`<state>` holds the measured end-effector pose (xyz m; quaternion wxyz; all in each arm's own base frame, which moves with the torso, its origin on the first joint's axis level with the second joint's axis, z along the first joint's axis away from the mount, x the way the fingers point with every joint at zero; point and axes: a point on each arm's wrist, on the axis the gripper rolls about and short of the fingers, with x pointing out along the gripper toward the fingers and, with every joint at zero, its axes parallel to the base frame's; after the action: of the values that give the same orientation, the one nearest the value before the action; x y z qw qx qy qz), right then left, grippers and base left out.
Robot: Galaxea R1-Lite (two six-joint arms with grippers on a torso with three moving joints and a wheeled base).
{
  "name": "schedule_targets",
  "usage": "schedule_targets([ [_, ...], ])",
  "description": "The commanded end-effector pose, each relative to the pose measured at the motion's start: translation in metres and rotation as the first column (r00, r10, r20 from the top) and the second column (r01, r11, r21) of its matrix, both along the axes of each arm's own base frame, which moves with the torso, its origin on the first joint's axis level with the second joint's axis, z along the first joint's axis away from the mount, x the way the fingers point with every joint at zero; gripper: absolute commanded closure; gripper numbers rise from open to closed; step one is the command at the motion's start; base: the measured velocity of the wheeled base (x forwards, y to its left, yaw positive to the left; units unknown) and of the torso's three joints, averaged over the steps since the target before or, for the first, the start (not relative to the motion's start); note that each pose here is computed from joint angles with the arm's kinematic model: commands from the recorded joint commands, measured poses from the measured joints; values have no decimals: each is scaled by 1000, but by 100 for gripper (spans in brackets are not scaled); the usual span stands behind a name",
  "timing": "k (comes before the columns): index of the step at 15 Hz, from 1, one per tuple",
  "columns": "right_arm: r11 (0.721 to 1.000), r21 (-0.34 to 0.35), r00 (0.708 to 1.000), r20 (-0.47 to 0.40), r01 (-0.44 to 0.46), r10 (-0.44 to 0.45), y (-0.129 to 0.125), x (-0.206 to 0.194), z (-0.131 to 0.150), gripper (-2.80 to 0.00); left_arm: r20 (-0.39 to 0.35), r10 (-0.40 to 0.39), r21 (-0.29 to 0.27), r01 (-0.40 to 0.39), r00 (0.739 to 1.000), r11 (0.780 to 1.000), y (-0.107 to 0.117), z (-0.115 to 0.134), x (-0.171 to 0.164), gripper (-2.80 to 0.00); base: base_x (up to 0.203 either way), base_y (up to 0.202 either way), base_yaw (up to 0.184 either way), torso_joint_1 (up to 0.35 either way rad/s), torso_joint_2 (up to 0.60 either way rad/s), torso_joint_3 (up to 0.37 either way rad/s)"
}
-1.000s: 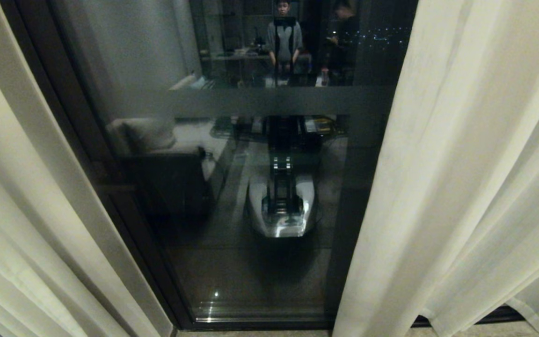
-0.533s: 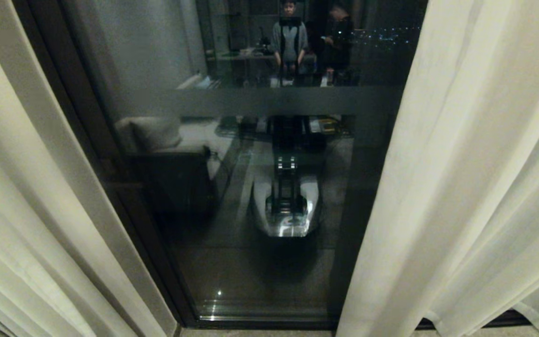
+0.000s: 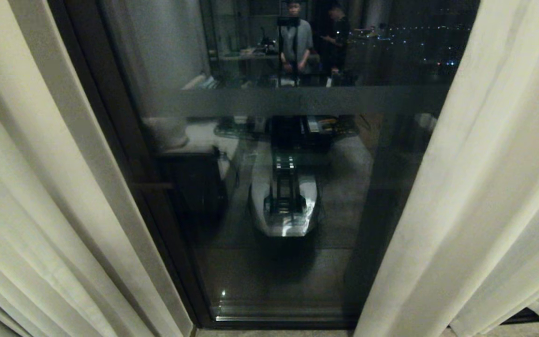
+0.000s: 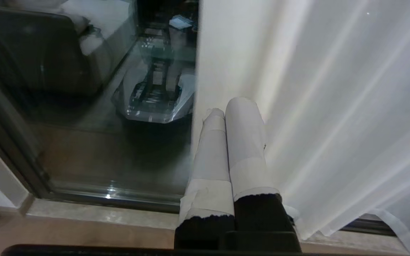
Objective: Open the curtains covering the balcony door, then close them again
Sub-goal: Close the inner curtains on both sides
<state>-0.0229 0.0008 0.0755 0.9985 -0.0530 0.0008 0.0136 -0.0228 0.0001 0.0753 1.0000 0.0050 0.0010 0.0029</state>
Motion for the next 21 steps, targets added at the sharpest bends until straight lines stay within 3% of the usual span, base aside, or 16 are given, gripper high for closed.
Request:
schedule_targets([
  [1,1000,-1,1000,-2,-1,1,0,0,0,0,0,0,-1,0,1000,1000,0,0,0,0,0,192,1,3,2,3],
  [10,1000,-1,1000,-2,-1,1,0,0,0,0,0,0,-1,0,1000,1000,0,0,0,0,0,176,-1,3,2,2],
  [21,1000,-1,1000,-2,-1,1,0,0,0,0,2,0,-1,0,1000,1000,0,0,0,0,0,0,0,0,0,0],
])
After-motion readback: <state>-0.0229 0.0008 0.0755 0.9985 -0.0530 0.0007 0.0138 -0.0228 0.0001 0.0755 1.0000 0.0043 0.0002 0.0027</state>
